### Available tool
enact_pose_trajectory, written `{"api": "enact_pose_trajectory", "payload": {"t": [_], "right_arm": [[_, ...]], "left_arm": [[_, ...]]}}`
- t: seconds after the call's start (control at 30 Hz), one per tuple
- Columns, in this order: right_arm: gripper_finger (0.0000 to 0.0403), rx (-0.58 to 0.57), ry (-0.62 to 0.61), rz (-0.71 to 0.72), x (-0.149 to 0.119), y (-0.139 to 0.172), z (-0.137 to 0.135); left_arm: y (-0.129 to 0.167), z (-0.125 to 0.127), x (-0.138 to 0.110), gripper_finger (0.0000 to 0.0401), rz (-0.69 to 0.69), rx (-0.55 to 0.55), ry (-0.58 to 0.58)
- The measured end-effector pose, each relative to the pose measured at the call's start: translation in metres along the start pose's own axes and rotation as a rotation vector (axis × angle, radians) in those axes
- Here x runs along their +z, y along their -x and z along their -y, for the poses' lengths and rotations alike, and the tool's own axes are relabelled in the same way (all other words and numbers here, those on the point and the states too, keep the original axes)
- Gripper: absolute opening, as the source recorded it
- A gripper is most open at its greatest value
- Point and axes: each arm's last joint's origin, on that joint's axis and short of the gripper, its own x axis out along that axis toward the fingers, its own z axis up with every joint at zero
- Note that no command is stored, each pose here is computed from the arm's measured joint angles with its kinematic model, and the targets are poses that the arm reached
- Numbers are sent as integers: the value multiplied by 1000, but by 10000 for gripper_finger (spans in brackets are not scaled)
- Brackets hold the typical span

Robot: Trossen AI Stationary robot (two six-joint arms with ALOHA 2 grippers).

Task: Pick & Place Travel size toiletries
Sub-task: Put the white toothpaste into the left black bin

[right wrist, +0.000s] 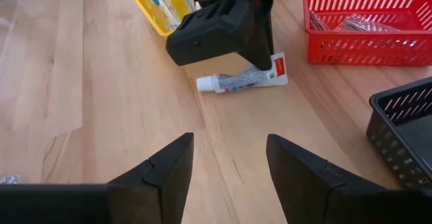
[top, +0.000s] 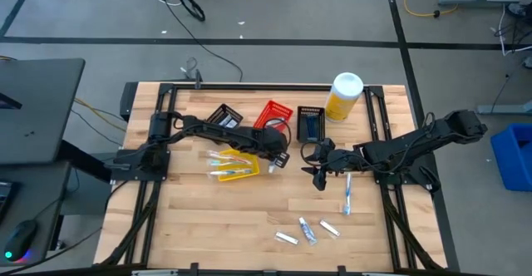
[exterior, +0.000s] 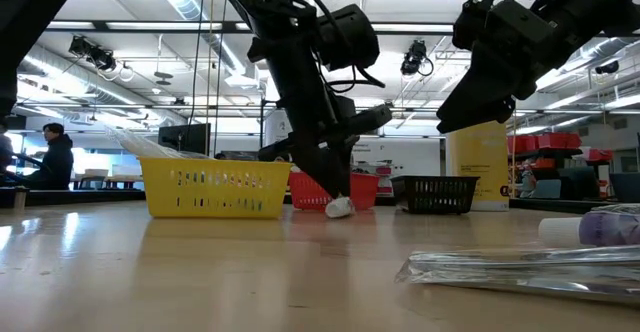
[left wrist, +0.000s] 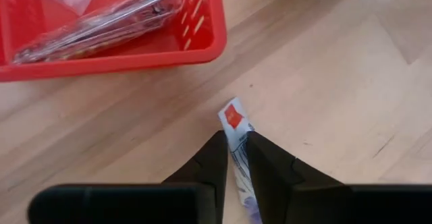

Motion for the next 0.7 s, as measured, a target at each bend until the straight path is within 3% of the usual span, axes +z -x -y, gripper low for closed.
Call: {"api": "enact_pose_trajectory", "payload": {"t": [0.27, 0.53, 0.7], "right_arm": [[195, 0, 4, 0, 0, 0, 0], [192, -3, 6, -6, -1, 0, 0], [191, -16, 16, -32, -3, 0, 2]], "left_arm": [[0, 4, 3, 7, 15, -48, -97], [5, 9, -1, 5, 12, -77, -191], [29, 14, -1, 4, -2, -132, -289]]}}
